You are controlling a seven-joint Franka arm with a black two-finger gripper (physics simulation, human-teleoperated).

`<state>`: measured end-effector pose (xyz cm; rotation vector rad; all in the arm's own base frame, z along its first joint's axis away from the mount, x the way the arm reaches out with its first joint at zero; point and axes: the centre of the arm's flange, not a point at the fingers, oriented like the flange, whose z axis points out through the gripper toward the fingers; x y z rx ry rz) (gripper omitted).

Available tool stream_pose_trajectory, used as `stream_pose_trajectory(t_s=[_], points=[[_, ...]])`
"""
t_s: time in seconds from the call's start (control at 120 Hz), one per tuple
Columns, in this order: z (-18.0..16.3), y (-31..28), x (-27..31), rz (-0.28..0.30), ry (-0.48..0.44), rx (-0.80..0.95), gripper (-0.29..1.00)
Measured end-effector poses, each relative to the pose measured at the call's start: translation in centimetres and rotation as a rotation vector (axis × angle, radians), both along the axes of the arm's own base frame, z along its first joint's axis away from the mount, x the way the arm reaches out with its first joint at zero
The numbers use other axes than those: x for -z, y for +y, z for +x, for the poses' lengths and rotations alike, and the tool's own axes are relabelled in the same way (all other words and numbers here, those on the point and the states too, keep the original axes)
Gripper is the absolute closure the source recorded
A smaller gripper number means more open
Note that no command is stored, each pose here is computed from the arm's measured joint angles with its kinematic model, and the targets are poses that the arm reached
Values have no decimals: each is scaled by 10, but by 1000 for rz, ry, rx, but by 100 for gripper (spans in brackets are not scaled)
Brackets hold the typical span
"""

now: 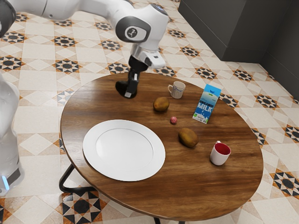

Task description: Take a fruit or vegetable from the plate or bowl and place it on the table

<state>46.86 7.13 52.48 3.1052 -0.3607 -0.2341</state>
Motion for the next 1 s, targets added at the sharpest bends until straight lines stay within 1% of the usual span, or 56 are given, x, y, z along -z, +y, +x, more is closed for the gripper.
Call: stream_pose_trajectory(t_s=[0.092,0.217,0.342,0.408,0.55,0.642,0.783,1.0], points=[[4,25,14,14,29,-80,37],[28,44,43,51,57,-155,37],[48,70,65,82,53,-231,37],[53,81,70,90,46,-265,37],[53,95,70,92,31,-316,17],[53,97,69,93,26,-333,9],[55,93,68,95,19,-338,3],[61,81,58,97,-1,-323,1]])
